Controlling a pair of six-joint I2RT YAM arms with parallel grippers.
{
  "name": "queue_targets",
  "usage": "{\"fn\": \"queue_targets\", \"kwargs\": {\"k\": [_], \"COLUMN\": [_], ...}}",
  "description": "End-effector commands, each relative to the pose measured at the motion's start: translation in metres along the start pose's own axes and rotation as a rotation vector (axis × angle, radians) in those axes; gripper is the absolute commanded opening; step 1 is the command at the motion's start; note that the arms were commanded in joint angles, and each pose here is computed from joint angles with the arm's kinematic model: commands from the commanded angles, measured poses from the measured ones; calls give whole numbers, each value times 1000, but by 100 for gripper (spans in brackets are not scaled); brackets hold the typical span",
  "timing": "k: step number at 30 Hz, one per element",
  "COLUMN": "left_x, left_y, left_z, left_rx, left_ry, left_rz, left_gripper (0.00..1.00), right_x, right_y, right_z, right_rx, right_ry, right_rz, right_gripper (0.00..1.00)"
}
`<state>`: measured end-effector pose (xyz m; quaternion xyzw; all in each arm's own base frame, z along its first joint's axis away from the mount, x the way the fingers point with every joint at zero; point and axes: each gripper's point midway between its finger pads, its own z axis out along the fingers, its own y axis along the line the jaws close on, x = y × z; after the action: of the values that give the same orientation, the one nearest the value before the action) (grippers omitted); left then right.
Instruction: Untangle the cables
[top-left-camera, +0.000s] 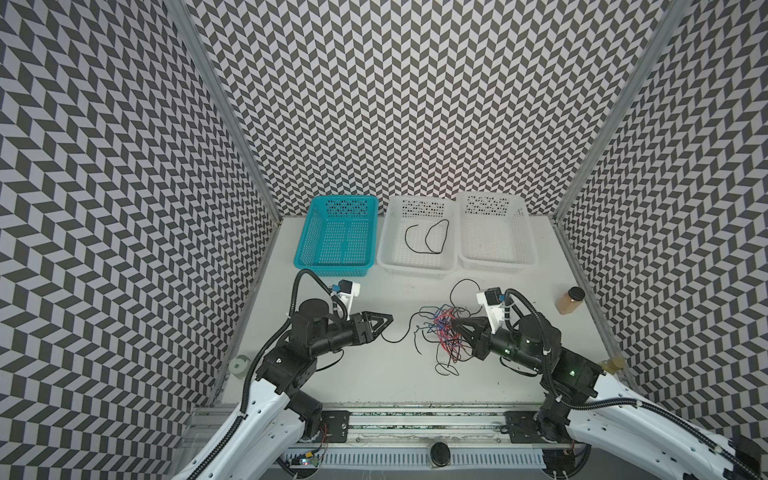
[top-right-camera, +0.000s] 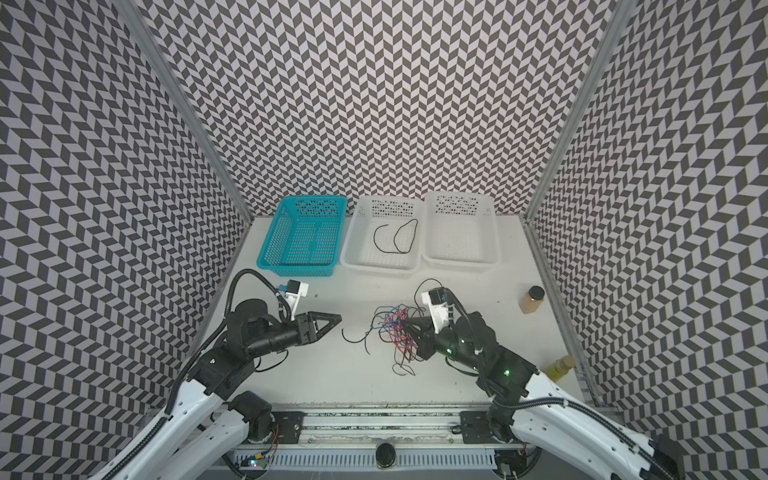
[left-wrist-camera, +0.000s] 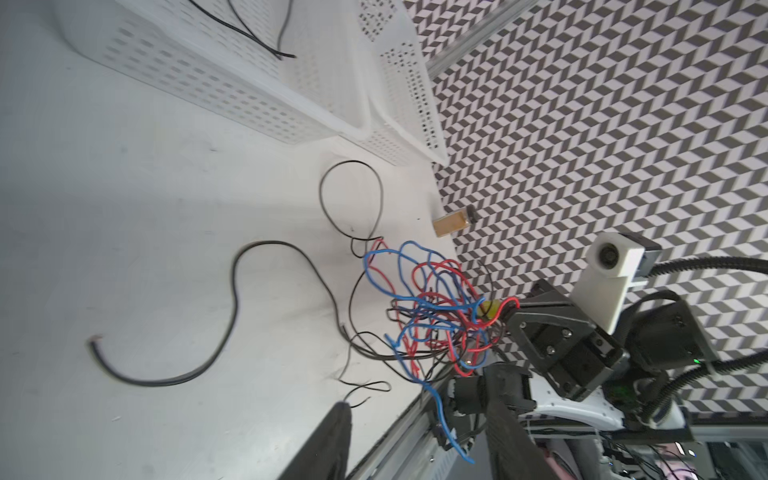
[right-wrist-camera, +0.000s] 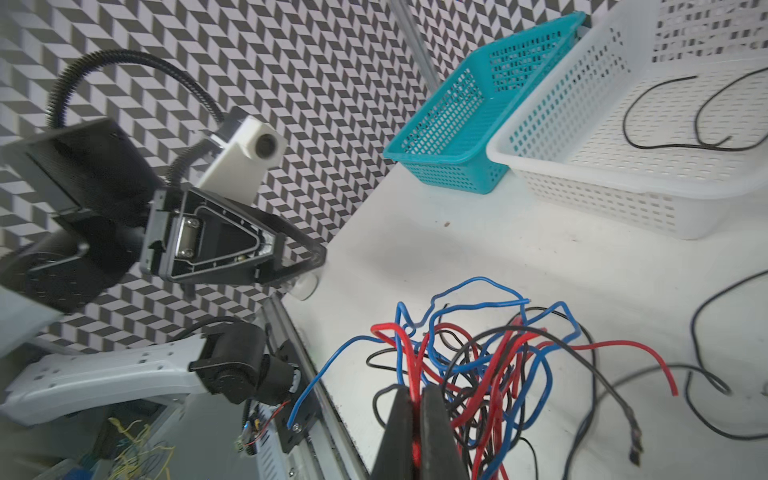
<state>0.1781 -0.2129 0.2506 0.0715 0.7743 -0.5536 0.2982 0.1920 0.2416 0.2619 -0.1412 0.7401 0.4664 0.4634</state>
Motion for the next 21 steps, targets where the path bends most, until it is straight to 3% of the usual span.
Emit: {"fn": "queue_targets", "kwargs": {"k": [1,14,21], "left_x": [4,50,66], "left_y": [-27,-62,-44], "left_z": [11,37,56], "left_rx": [149,330,227], "left_ry": [2,104,146], "left_rz": [65,199,251], "left_gripper": [60,75,75], "right_x": [-40,-64,-72], "right_y": [53,101,115], "right_z": [-7,-11,-12], "right_rx": [-221,-471,-539], "right_ry": [-100,-119,-116], "right_rz": [-12,53,85], "right_gripper": [0,0,0]}}
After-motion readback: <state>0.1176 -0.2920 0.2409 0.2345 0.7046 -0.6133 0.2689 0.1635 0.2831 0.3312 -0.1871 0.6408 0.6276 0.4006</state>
